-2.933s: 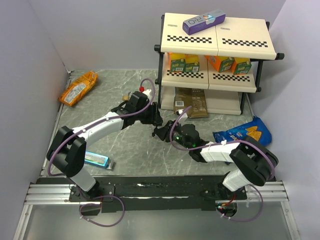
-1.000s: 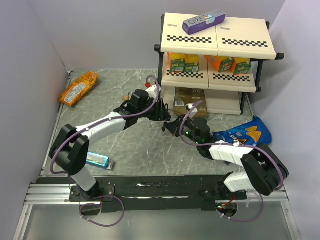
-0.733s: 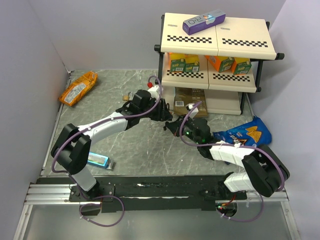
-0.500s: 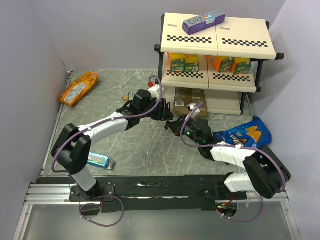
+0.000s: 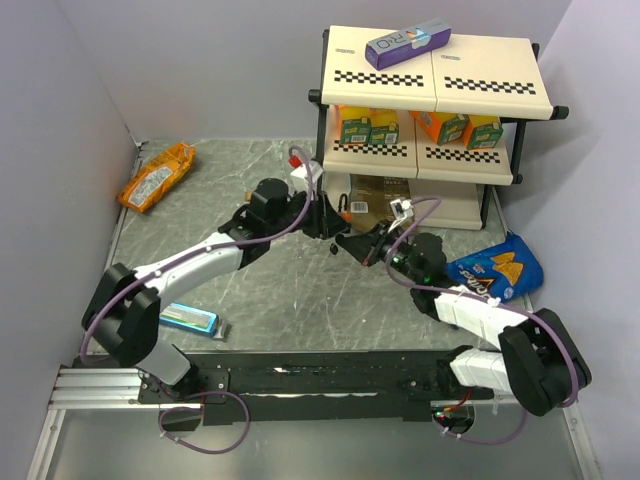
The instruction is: Unlock with the key
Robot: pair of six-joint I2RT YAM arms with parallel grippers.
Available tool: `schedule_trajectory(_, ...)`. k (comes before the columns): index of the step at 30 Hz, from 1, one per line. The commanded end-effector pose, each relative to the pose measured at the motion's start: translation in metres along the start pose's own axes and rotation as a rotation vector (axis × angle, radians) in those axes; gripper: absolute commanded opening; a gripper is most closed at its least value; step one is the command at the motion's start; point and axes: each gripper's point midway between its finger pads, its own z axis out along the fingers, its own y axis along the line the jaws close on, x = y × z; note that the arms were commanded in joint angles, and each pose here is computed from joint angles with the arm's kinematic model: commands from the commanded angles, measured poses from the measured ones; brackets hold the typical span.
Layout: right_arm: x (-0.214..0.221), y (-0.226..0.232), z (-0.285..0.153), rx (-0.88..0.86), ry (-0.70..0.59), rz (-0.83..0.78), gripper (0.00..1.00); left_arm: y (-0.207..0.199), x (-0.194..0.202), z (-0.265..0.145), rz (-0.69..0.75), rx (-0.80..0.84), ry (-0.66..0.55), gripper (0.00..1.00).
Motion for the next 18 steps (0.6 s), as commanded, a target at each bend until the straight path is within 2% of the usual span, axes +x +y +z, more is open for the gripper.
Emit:
schedule_trajectory(1, -0.101, 0.047, -0.012, -0.172, -0.324, -0.034, 0.0, -0.079, 0.046, -0.035, 0.007, 0.338, 0.198, 0.01)
schedule_trajectory(13, -0.12, 0.074, -0.03, -0.325, -0.297, -0.006, 0.0, -0.129, 0.043, -0.071, 0.162, 0.595, 0.19, 0.01)
schedule_trajectory(18, -0.122, 0.084, -0.035, -0.391, -0.261, -0.009, 0.0, -0.15, 0.054, -0.087, 0.202, 0.719, 0.23, 0.01)
